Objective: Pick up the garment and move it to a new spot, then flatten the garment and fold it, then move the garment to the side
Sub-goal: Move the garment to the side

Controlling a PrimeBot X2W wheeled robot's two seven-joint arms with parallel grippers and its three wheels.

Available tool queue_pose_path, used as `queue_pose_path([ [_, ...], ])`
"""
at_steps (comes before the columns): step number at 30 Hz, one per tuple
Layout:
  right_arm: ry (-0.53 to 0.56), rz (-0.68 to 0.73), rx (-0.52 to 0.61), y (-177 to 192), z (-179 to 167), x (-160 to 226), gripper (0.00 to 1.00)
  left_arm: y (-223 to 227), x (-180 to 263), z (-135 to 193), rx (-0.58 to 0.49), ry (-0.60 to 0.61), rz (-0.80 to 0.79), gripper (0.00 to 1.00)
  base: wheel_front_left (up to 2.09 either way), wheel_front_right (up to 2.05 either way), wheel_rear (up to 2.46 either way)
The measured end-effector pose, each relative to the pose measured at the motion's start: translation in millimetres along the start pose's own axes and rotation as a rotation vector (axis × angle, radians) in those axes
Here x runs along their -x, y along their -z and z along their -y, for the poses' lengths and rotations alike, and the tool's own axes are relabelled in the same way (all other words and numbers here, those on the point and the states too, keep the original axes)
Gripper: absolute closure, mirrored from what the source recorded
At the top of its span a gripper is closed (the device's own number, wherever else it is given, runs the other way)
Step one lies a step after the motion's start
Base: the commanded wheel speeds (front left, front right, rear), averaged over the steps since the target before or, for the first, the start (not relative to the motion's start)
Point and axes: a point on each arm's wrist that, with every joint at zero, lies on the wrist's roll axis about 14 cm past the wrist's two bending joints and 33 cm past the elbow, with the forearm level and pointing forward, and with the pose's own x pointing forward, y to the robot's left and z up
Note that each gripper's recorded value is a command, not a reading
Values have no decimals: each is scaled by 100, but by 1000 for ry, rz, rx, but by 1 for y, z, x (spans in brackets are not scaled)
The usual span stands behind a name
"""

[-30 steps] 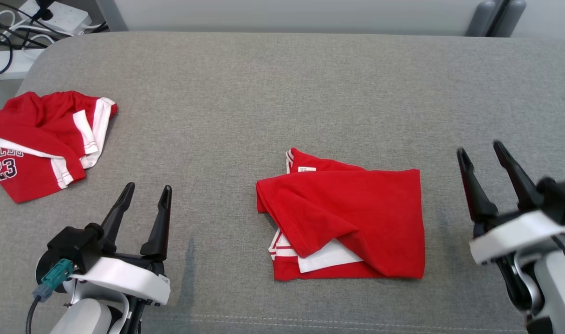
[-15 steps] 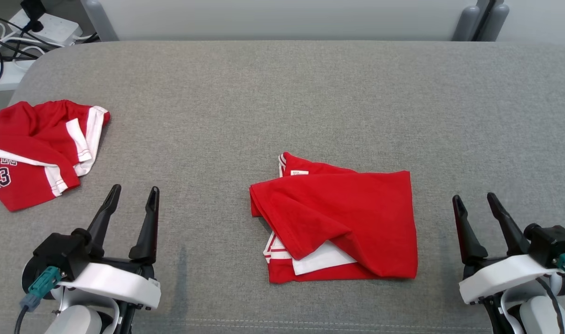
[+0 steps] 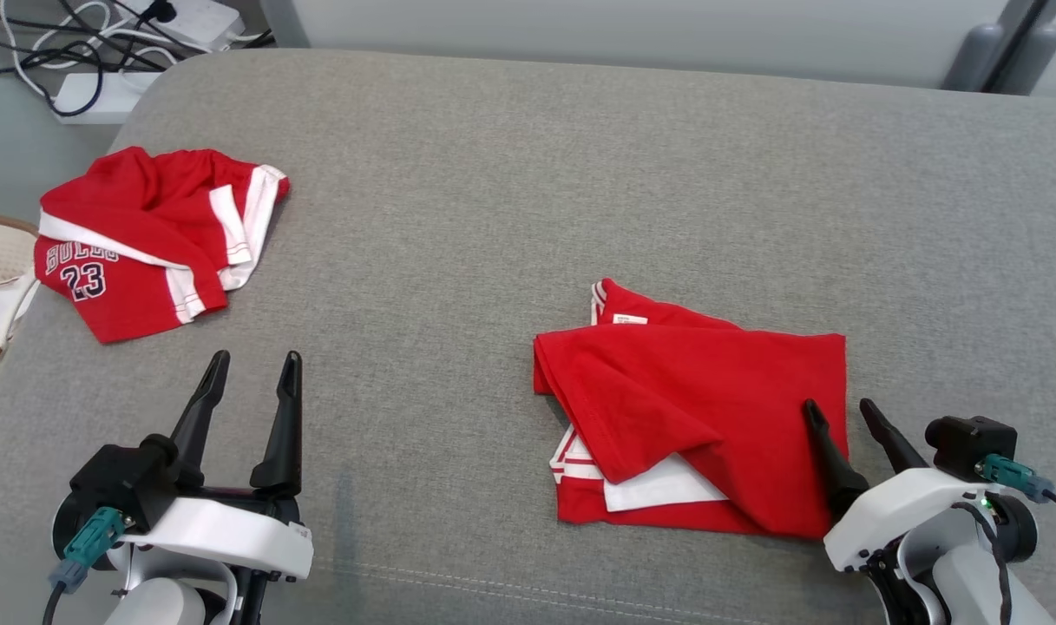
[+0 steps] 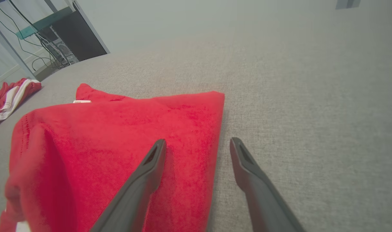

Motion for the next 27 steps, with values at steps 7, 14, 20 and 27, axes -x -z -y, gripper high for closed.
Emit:
queue_pose_path([
  [7, -24, -143, -75, 29, -12, -12, 2, -1, 9, -14, -1, -49, 1, 0, 0, 0, 0],
  [14, -52, -121, -20, 19, -9, -14, 100, 4, 5, -5, 3, -21, -7, 0, 0, 0, 0],
  [20, -4, 59, 124, -32, 26, -2, 100, 9, -8, 22, 11, 70, -17, 0, 0, 0, 0],
  [27, 122, 196, 237, -74, 71, 41, 100, 21, -32, 71, 11, 228, -38, 0, 0, 0, 0],
])
